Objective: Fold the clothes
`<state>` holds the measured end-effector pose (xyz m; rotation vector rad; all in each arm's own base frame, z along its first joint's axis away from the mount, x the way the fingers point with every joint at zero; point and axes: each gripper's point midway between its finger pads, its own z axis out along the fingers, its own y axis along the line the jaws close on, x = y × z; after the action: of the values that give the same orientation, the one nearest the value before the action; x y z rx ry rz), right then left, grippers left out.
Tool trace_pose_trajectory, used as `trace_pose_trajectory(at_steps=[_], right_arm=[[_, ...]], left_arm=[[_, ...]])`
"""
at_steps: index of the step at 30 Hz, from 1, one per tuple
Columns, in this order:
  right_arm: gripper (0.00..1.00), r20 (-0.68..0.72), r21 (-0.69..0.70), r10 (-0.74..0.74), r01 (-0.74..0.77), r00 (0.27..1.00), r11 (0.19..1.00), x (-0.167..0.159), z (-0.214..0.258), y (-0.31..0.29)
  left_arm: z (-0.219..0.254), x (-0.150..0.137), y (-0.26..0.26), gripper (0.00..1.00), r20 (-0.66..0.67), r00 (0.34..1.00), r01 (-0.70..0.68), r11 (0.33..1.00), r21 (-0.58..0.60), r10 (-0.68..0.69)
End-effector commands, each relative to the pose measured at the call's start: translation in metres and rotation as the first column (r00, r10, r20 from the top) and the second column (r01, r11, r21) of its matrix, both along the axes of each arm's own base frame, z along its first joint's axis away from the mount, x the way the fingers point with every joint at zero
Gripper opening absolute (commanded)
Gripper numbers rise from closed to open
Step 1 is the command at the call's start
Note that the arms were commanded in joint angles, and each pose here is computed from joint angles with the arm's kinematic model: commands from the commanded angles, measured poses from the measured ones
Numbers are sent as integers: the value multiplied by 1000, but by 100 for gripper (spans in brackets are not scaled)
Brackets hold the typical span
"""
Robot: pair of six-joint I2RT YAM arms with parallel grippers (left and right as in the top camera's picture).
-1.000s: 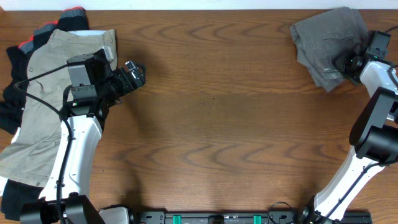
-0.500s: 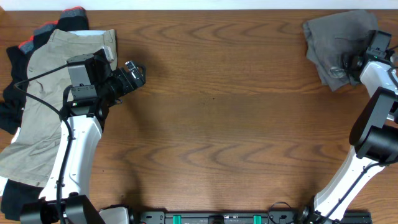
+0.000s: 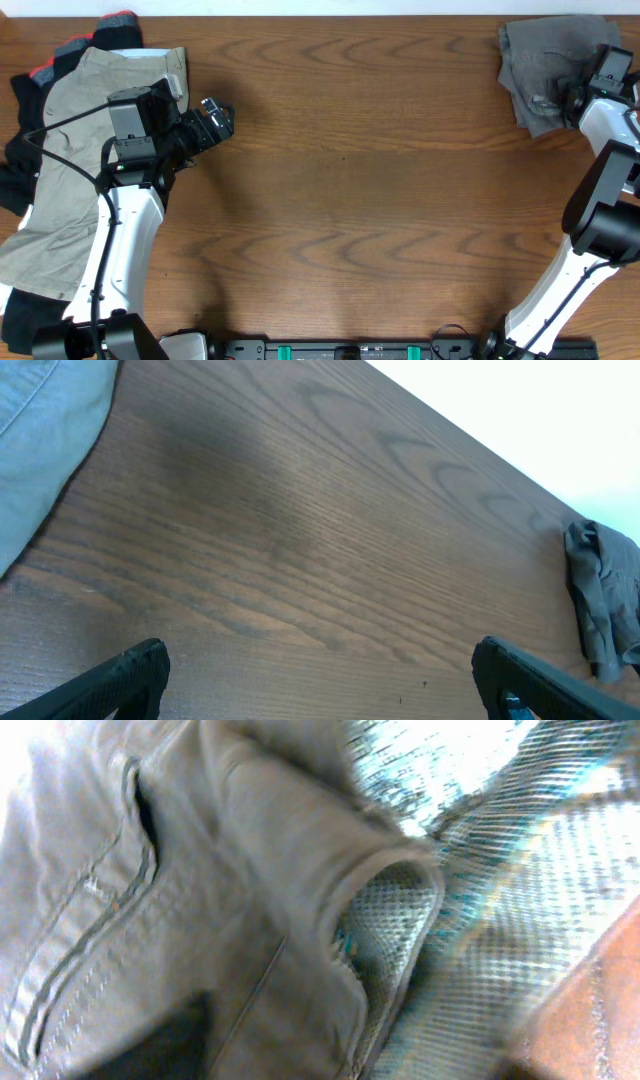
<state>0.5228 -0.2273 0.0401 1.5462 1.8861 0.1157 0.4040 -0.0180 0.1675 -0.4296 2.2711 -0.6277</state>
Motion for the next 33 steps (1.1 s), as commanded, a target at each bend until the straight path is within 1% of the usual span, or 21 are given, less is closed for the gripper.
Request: trace_pose_trajectory(at_steps=[1,2,5,8,11,13,16,18,19,20,21,22,23,24,25,28,31,33], right_arm=[[93,-42,-12,139,-139,989,990,1,0,15],[96,-57,-5,141,-141,988,990,-4,5,17],[97,-93,-9,163,-164,982,986,-19,30,22],[97,-126,-58,249,-258,960,964,-35,71,30],[98,-152,-151,389,-410,909,899,-44,112,40],[99,-158,-217,509,-532,846,818,-44,137,51],[98,-173,-305,670,-686,722,661,-43,164,70],[96,-151,-342,804,-794,575,503,-42,177,97],[94,-137,-354,846,-823,515,444,-42,182,108],[92,-114,-378,901,-857,418,350,-45,191,125],[90,-106,-400,930,-872,352,284,-48,197,137],[90,-109,-410,939,-875,326,256,-51,201,142],[90,-118,-418,942,-876,314,239,-55,207,146],[95,-134,-425,940,-876,312,230,-59,212,147],[99,-153,-429,933,-872,326,235,-61,215,146],[99,-214,-439,896,-858,388,266,-70,224,134],[99,-278,-459,836,-830,473,317,-71,227,111],[95,-328,-471,787,-812,523,344,-67,222,94]], left_arm=[[-4,0,3,98,-4,1000,-3,1000,17,3],[-4,0,3,98,-4,1000,-3,1000,17,3],[-4,0,3,98,-3,1000,-2,1000,17,2],[-4,0,3,98,-3,1000,-3,1000,17,3],[-4,0,3,98,-4,1000,-2,1000,17,2],[-4,0,3,98,-4,1000,-2,1000,17,3],[-5,-1,2,98,-12,1000,-2,1000,16,2],[-5,-1,2,98,-12,1000,-2,1000,16,3],[-5,-1,2,98,-12,1000,-2,1000,16,2],[-5,-1,2,98,-12,1000,-2,1000,16,2],[-5,-1,2,98,-12,1000,-2,1000,16,2],[-5,-1,2,98,-12,1000,-2,1000,16,2],[-5,-1,2,98,-12,1000,-2,1000,16,2],[-5,-1,2,98,-12,1000,-2,1000,16,2],[-5,-1,2,98,-12,1000,-2,1000,16,2],[-5,-1,2,98,-12,1000,-2,1000,16,2],[-5,-1,2,98,-12,1000,-2,1000,16,2],[-5,-1,2,98,-12,1000,-2,1000,16,2]])
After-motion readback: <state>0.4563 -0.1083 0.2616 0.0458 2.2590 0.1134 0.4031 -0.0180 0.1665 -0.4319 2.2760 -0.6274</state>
